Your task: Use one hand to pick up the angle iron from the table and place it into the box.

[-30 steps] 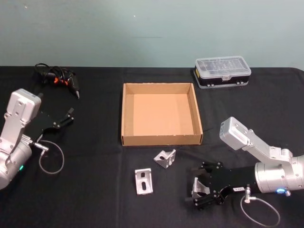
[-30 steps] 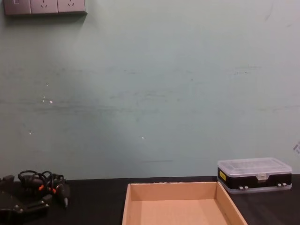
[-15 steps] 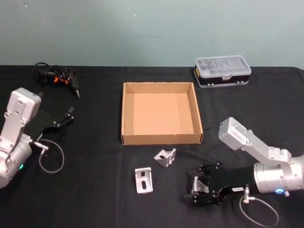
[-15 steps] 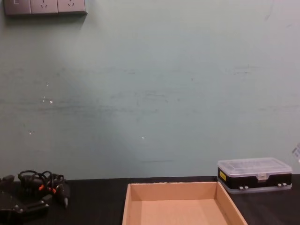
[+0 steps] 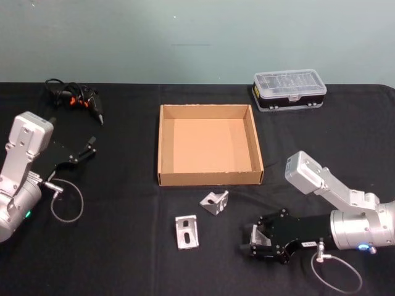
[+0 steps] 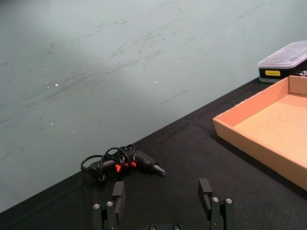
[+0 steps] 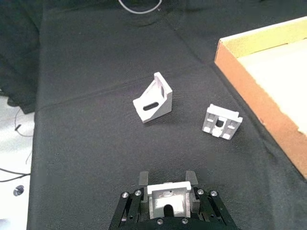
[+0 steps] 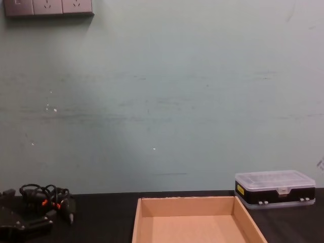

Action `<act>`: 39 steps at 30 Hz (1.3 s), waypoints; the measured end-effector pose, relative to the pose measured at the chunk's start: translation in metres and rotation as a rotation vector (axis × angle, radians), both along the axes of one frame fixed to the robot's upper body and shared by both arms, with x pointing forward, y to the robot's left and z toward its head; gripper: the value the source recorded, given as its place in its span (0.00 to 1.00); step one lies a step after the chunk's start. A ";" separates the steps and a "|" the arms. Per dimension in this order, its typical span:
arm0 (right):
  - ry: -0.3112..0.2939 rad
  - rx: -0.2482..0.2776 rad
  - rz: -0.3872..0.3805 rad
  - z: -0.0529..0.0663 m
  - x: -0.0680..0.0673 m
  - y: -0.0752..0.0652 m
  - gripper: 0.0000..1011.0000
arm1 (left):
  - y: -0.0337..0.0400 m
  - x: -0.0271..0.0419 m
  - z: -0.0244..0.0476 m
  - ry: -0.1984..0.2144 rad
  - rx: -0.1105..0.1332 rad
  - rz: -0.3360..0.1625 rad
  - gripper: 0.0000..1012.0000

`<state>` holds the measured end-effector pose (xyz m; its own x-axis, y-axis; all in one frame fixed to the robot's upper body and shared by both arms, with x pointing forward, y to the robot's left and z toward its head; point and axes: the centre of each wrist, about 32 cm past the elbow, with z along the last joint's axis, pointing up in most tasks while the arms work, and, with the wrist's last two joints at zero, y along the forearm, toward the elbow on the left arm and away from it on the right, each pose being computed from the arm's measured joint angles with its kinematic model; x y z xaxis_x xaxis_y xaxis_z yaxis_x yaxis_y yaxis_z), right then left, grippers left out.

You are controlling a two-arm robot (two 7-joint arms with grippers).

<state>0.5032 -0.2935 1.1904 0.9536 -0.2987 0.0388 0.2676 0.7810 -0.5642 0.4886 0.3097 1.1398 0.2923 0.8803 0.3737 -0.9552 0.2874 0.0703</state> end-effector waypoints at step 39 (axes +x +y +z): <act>-0.240 0.101 -0.364 0.053 0.044 0.041 0.45 | 0.0000 0.0000 0.0000 0.000 0.000 0.000 0.99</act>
<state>0.5474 -0.2525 1.2434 0.7533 -0.6265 0.1999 0.6492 0.6598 -0.3785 0.4886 0.3097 1.1398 0.2923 0.8803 0.3737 -0.9552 0.2874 0.0703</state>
